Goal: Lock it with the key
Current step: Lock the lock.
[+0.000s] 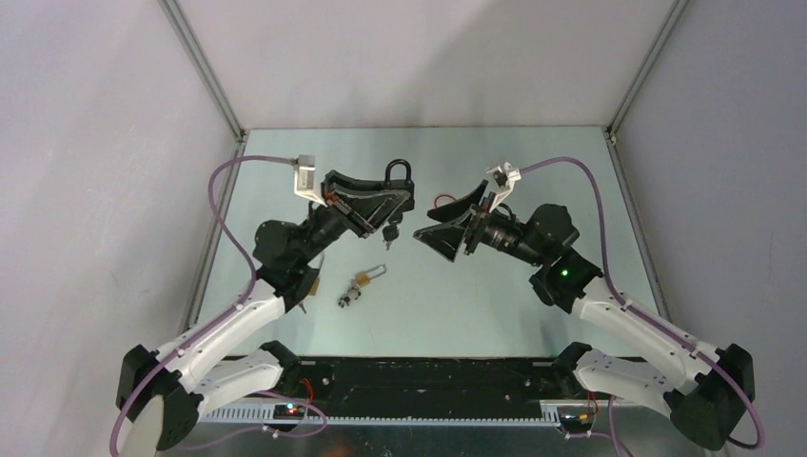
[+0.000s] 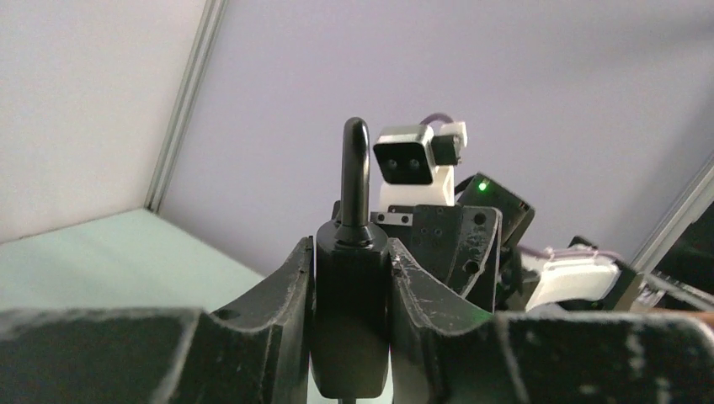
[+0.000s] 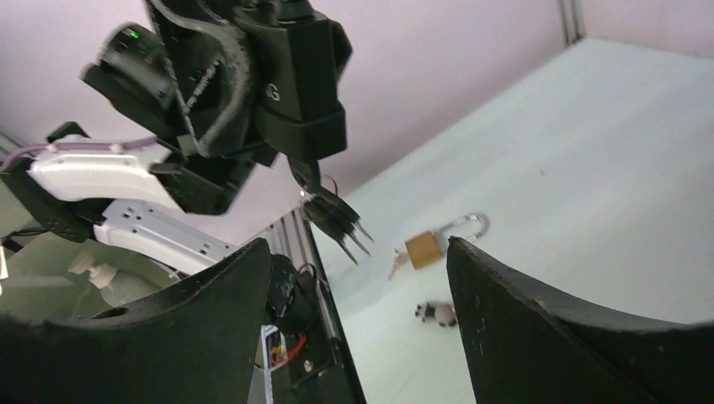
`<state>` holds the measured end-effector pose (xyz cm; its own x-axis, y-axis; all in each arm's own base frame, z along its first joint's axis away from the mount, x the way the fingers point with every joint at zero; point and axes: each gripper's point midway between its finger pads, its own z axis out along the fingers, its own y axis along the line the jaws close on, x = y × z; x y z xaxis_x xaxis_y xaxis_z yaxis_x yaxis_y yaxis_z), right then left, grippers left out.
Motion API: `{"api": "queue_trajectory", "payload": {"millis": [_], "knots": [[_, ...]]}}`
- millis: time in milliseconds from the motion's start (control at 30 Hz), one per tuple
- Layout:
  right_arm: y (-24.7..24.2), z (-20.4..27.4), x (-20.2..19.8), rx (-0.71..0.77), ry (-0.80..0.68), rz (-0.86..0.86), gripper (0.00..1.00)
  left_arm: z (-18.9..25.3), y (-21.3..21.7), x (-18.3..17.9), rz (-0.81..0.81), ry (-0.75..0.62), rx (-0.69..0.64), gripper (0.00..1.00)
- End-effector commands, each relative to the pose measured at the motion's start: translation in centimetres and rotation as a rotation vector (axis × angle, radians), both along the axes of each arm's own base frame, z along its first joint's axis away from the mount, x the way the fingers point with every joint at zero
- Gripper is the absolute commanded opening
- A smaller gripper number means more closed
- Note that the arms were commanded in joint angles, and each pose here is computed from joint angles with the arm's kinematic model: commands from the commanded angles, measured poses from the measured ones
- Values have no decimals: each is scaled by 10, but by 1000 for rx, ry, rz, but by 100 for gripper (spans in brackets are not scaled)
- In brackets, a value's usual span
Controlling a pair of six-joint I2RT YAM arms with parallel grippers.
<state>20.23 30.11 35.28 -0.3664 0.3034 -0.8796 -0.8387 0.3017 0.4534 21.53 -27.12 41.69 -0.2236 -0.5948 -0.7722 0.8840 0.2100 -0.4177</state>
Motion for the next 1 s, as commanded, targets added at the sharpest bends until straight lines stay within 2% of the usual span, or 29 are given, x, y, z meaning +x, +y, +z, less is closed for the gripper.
{"api": "queue_trajectory", "payload": {"millis": [0, 100, 267, 433, 500, 800, 967], "knots": [[9, 60, -8, 156, -182, 42, 80, 65, 31, -27, -8, -146, -291, 0], [20, 67, -11, 166, -189, 111, 80, 68, 33, -32, -41, -147, -326, 0], [32, 71, -13, 169, -192, 178, 72, 75, 36, -41, -83, -171, -368, 0], [42, 75, -19, 170, -211, 252, 56, 76, 35, -46, -113, -180, -373, 0], [44, 76, -20, 168, -217, 266, 54, 74, 33, -48, -127, -184, -361, 0], [52, 78, -26, 146, -255, 306, 61, 75, 29, -53, -152, -212, -347, 0], [60, 77, -28, 127, -250, 338, 53, 76, 27, -57, -177, -226, -338, 0]]}}
